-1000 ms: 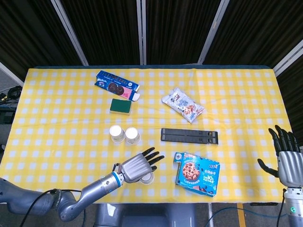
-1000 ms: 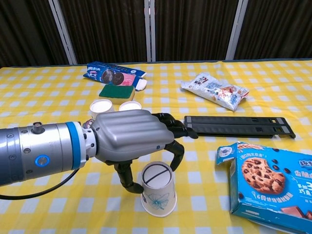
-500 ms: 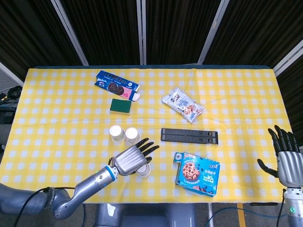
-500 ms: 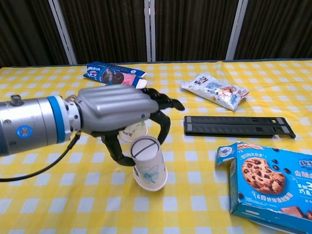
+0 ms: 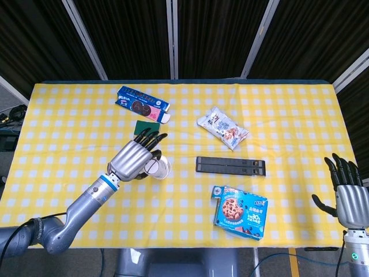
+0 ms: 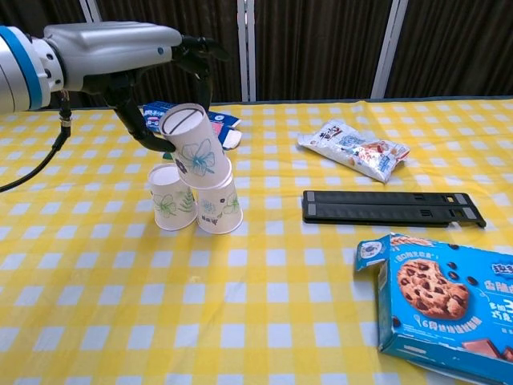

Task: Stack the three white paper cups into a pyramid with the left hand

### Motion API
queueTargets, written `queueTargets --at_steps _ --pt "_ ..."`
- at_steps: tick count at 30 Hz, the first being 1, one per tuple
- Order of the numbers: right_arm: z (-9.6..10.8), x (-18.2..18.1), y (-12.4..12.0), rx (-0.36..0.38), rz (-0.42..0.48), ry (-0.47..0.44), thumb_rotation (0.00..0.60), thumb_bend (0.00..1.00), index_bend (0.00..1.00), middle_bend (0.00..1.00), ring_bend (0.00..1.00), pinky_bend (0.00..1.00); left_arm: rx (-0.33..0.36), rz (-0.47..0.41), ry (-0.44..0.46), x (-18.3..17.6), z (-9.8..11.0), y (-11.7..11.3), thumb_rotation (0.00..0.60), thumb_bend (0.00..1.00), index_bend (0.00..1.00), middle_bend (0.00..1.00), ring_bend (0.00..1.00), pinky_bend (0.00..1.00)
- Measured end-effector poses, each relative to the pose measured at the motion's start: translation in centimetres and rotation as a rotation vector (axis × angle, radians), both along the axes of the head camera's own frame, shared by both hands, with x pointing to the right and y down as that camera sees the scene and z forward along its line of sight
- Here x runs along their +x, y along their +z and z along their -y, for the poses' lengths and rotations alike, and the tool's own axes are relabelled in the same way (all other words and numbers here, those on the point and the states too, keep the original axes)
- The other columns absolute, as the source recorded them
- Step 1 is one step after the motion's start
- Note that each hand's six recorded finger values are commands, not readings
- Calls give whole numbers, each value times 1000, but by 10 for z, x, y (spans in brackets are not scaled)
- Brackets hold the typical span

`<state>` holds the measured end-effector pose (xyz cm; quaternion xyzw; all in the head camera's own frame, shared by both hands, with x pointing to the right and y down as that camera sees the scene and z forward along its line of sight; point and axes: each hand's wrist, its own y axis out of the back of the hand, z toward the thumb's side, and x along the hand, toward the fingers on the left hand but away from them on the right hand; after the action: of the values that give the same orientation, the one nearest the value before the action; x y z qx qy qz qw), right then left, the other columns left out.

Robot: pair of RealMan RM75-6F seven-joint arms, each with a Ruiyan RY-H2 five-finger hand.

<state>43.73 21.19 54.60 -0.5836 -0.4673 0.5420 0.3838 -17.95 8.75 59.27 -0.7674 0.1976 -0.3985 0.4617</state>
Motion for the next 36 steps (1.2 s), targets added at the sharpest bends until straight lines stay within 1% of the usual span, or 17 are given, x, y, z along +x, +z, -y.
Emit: queueTargets --at_steps 5,12,18,32,36 --pt "1 2 2 -6 0 7 600 102 49 0 0 0 9 41 -35 -10 17 3 600 232 428 0 0 0" --pt "2 3 4 -13 3 12 600 103 49 0 0 0 -5 94 -67 -15 29 14 600 233 421 0 0 0" --pt "2 4 4 -14 5 15 600 102 49 0 0 0 -17 146 -65 -12 30 24 600 233 408 0 0 0" --pt "2 3 4 -12 7 12 600 102 49 0 0 0 -31 160 -61 -3 26 32 600 231 390 0 0 0" --pt "2 3 4 -14 11 11 600 102 49 0 0 0 -35 155 -62 -1 25 34 600 228 343 0 0 0"
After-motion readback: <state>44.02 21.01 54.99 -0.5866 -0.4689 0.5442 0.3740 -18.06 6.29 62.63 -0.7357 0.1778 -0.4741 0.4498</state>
